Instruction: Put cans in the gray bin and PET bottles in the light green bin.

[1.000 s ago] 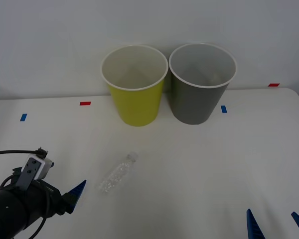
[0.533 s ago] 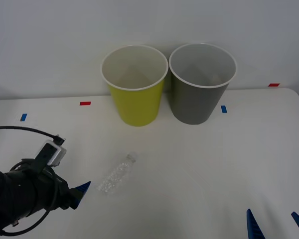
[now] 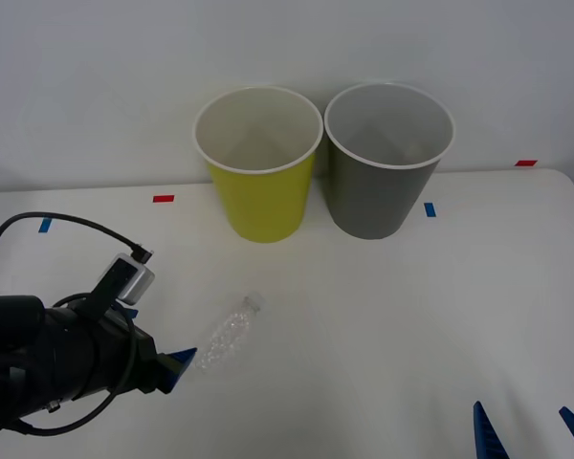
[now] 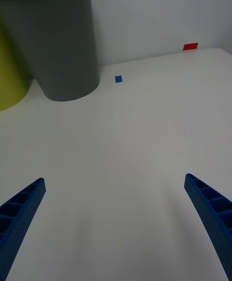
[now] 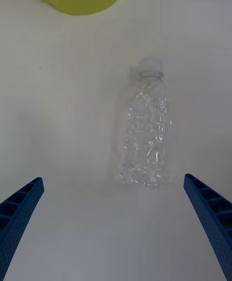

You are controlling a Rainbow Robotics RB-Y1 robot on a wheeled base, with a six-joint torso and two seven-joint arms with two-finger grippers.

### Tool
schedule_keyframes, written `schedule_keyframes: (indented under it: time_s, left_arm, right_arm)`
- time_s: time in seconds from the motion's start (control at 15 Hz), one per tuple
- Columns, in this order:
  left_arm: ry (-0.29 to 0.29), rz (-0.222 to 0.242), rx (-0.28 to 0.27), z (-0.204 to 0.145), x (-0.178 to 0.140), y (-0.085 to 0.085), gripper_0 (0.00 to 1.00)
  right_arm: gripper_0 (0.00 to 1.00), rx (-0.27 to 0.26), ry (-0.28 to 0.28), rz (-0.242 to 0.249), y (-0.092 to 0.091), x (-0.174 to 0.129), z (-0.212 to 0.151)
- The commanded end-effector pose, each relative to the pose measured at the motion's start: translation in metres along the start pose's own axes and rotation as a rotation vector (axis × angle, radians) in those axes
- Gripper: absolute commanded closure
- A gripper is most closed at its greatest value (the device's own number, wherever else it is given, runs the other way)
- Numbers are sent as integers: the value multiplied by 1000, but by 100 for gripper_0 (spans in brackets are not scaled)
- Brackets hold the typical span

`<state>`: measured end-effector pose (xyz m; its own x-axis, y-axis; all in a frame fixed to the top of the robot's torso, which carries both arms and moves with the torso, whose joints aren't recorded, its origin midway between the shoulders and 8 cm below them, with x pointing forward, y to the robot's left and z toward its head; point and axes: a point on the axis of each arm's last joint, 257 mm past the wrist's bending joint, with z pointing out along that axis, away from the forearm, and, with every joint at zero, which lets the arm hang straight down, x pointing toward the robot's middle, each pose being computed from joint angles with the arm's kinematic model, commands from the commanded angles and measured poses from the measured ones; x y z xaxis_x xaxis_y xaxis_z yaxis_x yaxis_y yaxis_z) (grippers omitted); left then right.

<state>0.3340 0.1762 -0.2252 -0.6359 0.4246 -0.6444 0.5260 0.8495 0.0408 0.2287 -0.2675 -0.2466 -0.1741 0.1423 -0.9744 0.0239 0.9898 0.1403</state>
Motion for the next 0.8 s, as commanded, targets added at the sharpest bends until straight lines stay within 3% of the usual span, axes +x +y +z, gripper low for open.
schedule_keyframes:
  time_s: [0.07, 0.27, 0.53, 0.8]
  left_arm:
    - [8, -25, 23, 7, -4, -17, 0]
    - [14, 17, 31, 16, -11, -22, 0]
    - [67, 125, 10, 23, -18, -30, 0]
    - [109, 163, 19, 42, -30, -40, 0]
  right_arm:
    - [0, 0, 0, 0, 0, 0, 0]
    - [0, 0, 0, 0, 0, 0, 0]
    - [0, 0, 0, 0, 0, 0, 0]
    - [0, 0, 0, 0, 0, 0, 0]
